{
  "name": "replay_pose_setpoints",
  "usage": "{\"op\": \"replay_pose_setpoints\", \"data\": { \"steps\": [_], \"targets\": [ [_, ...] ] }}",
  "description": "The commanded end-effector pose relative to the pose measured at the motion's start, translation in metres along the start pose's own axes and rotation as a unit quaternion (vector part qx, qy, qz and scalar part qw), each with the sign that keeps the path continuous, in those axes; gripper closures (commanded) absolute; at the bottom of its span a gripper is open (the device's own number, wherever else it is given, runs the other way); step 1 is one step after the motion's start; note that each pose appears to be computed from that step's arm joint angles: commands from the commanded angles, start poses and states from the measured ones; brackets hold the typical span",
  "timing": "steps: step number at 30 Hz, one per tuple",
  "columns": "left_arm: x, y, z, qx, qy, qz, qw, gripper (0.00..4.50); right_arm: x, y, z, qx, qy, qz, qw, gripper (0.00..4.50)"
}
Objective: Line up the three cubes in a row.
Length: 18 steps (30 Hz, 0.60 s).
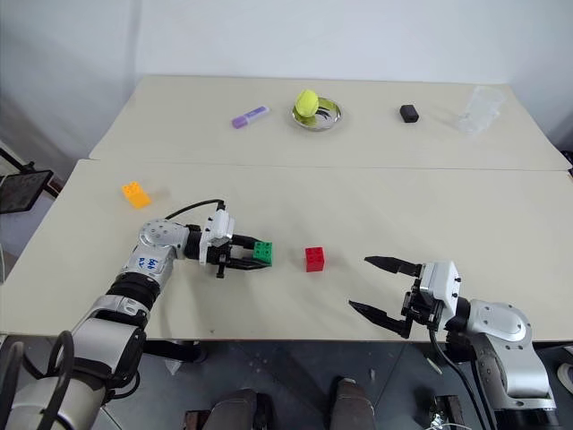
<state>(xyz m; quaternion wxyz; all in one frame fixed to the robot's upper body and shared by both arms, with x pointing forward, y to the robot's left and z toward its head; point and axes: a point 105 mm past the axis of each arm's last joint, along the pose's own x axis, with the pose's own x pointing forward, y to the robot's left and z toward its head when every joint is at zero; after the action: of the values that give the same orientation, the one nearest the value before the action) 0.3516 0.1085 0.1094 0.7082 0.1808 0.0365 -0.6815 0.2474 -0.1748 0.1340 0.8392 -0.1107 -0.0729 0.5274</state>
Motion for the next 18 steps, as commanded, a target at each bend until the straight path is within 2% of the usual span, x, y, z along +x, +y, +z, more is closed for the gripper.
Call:
{"op": "replay_pose_setpoints", "data": {
  "steps": [1, 4, 6, 8, 9, 12, 15, 18],
  "targets": [
    [0.0, -0.004, -0.004, 0.008, 0.003, 0.002, 1.0, 2.25, 0.004, 0.0, 0.004, -0.014, -0.01, 0.006, 1.0, 0.0],
    [-0.006, 0.001, -0.005, 0.022, 0.005, 0.037, 0.999, 1.4, 0.008, -0.002, 0.003, -0.013, -0.014, 0.015, 1.0, 0.0],
    [-0.014, 0.006, 0.002, 0.025, -0.02, 0.068, 0.997, 0.83, 0.011, -0.001, 0.003, -0.012, -0.017, 0.022, 1.0, 0.0],
    [-0.034, 0.005, 0.01, 0.028, -0.051, 0.103, 0.993, 0.18, 0.013, -0.001, 0.004, -0.012, -0.023, 0.027, 0.999, 0.0],
    [-0.049, 0.001, 0.011, 0.033, -0.054, 0.124, 0.99, 0.04, 0.015, -0.001, 0.005, -0.009, -0.028, 0.03, 0.999, 0.0],
    [-0.089, -0.02, 0.015, 0.025, -0.057, 0.188, 0.98, 0.04, 0.02, 0.0, 0.008, 0.007, -0.039, 0.046, 0.998, 0.0],
    [-0.121, -0.047, 0.011, -0.021, -0.046, 0.252, 0.966, 0.04, 0.027, 0.001, 0.013, 0.012, -0.056, 0.069, 0.996, 0.0],
    [-0.169, -0.069, 0.007, -0.055, -0.069, 0.419, 0.904, 0.04, 0.04, -0.009, 0.022, -0.008, -0.086, 0.066, 0.994, 0.0]
  ]
}}
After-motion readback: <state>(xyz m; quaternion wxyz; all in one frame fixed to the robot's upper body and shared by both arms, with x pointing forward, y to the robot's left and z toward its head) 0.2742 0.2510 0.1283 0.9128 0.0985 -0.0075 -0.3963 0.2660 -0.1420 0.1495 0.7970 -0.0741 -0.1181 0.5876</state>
